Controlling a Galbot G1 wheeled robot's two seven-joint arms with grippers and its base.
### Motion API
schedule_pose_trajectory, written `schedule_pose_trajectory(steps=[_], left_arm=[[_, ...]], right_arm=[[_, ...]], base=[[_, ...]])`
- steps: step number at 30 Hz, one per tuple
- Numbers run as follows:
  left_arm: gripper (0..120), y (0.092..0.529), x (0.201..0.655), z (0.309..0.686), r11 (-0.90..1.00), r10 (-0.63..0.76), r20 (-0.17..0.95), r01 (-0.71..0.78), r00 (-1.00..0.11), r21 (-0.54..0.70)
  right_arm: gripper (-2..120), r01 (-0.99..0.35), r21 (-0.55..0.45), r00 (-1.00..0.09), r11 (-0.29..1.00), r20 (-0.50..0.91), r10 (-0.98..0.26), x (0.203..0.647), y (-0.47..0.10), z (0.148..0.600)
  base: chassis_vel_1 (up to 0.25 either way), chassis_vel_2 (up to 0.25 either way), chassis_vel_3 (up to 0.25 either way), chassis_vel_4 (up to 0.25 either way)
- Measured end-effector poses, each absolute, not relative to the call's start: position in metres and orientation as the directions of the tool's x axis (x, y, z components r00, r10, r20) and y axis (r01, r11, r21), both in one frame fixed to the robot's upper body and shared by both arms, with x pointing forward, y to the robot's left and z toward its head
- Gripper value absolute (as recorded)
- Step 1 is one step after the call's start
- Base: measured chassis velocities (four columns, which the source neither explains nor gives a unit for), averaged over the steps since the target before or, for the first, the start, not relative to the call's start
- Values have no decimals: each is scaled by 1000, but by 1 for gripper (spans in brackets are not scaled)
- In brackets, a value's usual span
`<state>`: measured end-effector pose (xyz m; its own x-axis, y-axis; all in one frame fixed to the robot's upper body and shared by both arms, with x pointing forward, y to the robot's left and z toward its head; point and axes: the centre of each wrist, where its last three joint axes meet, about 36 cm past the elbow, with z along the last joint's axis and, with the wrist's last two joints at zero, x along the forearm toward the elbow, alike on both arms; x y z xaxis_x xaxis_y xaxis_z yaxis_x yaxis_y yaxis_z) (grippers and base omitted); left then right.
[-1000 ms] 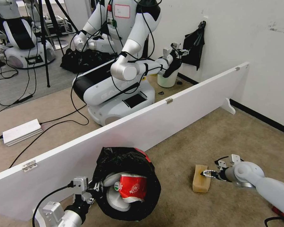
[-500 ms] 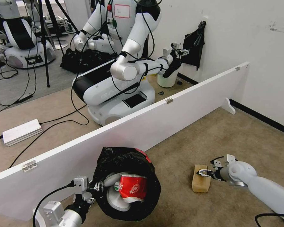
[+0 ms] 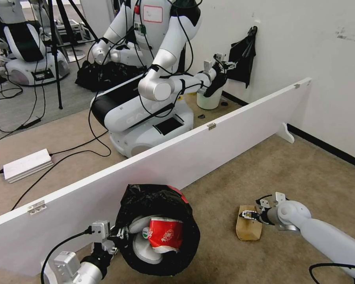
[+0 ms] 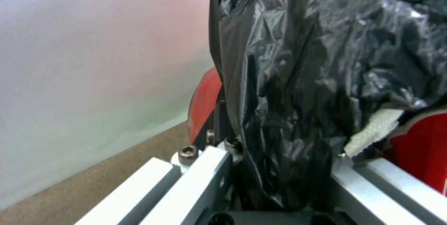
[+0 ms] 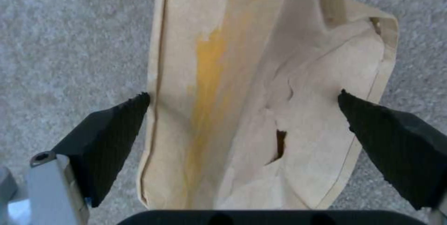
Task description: Pick up the trash bin, then pick up the garbage from the floor and place it into the trash bin.
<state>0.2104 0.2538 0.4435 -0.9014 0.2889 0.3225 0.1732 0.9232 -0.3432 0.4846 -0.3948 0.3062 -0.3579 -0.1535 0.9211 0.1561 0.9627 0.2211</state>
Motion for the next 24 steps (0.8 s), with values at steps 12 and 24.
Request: schedule_pose_trajectory(steps=[12,24], left_arm=[[0,255,211,442,922,290,322,173,-901,-346],[0,255,212,442,922,290,320,174,-902,-346]], right_arm=[[74,157,214,-348,964,926,-149,487,-393,300],[30,150,218,-352,964,923,-154,487,-392,303]], base=[[0,0,0,0],[0,0,0,0]])
